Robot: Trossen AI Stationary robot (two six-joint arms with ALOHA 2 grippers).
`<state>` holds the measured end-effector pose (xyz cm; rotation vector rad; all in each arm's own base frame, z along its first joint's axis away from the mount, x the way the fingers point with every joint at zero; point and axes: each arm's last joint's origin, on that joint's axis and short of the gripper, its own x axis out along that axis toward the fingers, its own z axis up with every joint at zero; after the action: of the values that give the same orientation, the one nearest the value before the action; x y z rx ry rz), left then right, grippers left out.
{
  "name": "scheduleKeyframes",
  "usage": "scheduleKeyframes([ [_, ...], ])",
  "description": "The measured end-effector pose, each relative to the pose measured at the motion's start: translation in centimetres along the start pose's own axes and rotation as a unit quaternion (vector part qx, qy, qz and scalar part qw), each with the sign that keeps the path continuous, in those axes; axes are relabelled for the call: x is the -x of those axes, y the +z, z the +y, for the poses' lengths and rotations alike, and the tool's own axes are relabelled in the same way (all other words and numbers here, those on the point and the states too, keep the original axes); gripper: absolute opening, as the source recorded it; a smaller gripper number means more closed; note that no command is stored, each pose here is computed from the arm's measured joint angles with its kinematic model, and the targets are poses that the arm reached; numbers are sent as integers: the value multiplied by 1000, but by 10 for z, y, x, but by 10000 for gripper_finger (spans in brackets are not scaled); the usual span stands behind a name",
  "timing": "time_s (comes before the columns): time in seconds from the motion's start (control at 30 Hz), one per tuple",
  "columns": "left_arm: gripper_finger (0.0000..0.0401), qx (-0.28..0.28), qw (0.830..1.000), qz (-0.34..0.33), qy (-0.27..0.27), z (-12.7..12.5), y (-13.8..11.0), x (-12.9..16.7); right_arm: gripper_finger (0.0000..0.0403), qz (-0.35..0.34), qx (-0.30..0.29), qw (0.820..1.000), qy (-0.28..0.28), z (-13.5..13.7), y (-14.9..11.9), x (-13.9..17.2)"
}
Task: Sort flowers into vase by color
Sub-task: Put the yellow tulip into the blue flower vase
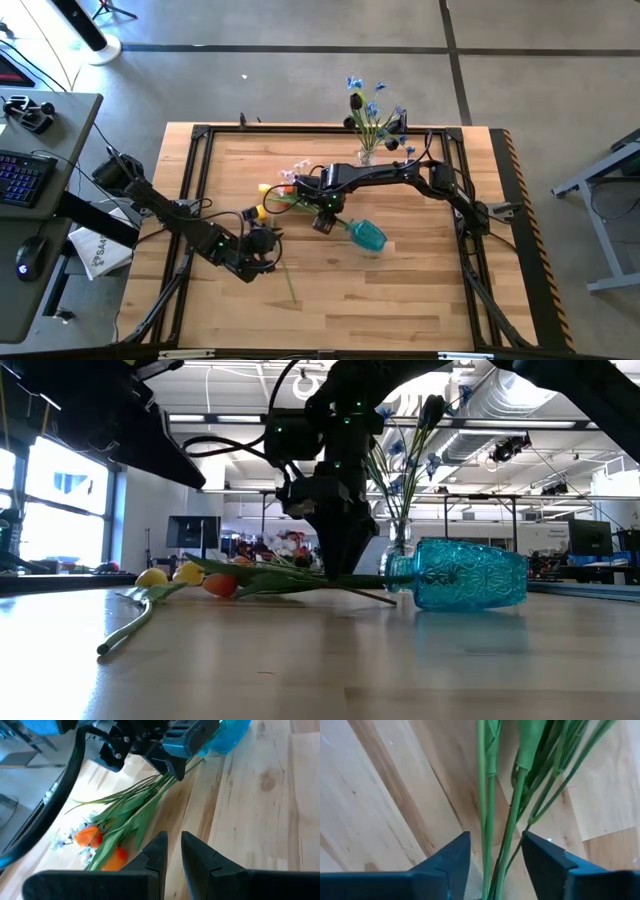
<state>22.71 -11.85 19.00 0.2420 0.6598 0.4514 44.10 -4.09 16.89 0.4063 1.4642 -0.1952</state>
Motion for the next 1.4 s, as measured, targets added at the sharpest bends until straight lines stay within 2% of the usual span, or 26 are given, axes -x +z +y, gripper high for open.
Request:
scheduleKeyframes([
  [0.2, 48, -46, 999, -3, -22, -2, 2, 0, 205, -16, 11, 1000, 5, 4, 5, 11],
  [0.33, 66, -85, 995, 7, -61, -1, 5, -5, 210, -37, 26, 999, -6, 7, 10, 28],
  [0.43, 82, -110, 991, 14, -81, 3, 8, -12, 211, -63, 44, 997, -30, 11, 6, 45],
  [0.57, 98, -163, 984, 8, -72, 10, 13, -21, 211, -104, 78, 989, -76, 28, -11, 75],
  [0.73, 103, -239, 968, -5, -81, 11, 18, -41, 211, -152, 99, 977, -112, 57, -53, 100],
  [0.83, 104, -281, 955, -6, -93, 11, 17, -64, 211, -185, 88, 972, -113, 72, -90, 102],
  [0.93, 104, -313, 947, 2, -77, 13, 13, -89, 211, -223, 66, 968, -95, 86, -132, 96],
  [1.03, 104, -332, 942, 3, -60, 18, 11, -108, 211, -270, 52, 959, -63, 101, -171, 89],
  [1.17, 104, -348, 936, 29, -44, 30, 5, -127, 211, -345, 32, 937, -31, 114, -210, 79],
  [1.27, 103, -344, 936, 55, -56, 41, -1, -136, 211, -385, 25, 922, -14, 122, -227, 74],
  [1.4, 94, -333, 937, 73, -75, 53, -5, -144, 211, -399, 34, 916, 0, 130, -240, 69],
])
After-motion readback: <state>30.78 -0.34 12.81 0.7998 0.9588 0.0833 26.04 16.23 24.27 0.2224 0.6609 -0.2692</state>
